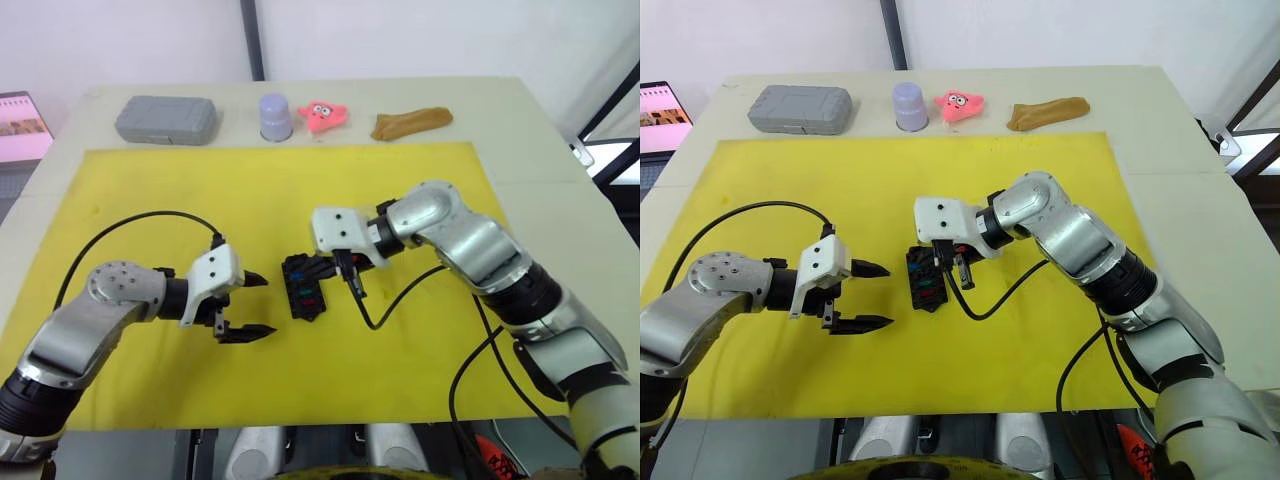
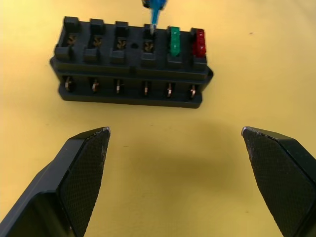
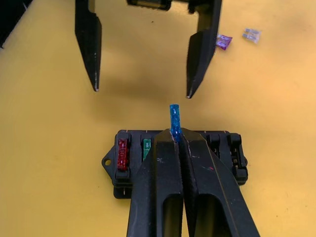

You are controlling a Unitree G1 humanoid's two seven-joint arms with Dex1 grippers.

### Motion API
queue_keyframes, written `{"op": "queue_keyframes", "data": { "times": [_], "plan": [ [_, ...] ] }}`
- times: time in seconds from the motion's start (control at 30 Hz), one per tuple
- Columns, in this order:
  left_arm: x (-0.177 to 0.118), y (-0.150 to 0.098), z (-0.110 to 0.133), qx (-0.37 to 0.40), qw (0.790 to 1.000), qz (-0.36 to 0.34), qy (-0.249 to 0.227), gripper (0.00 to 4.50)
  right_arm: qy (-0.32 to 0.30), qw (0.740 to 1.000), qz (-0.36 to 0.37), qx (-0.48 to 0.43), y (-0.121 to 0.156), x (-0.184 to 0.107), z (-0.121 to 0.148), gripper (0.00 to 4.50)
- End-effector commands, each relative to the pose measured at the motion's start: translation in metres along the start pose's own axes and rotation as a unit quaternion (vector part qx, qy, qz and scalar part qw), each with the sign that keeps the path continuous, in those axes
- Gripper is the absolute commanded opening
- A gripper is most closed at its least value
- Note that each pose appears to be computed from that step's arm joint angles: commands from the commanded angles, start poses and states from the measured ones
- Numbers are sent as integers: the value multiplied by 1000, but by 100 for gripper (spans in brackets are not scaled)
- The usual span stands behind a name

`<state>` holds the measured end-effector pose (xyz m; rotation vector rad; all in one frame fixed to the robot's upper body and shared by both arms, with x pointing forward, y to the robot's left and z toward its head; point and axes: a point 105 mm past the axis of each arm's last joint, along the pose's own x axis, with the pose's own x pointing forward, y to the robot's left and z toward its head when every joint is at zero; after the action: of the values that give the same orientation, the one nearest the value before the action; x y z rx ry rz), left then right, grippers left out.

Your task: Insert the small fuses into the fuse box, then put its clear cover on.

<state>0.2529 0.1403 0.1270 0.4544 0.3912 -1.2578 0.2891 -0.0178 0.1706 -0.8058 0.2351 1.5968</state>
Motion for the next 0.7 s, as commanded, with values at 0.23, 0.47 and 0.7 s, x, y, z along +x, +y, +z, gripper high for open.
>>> {"op": "queue_keyframes", "data": {
  "times": [0.23,0.47,0.7],
  "plan": [
    [3,1,9,22,1000,9,-12,448,8,1000,1,-15,1,4,-6,0],
    [4,2,9,22,1000,9,-12,448,11,1000,-4,-15,-3,3,-8,0],
    [2,4,9,21,1000,13,-10,448,20,1000,-5,-23,-4,4,-12,0]
  ]
}}
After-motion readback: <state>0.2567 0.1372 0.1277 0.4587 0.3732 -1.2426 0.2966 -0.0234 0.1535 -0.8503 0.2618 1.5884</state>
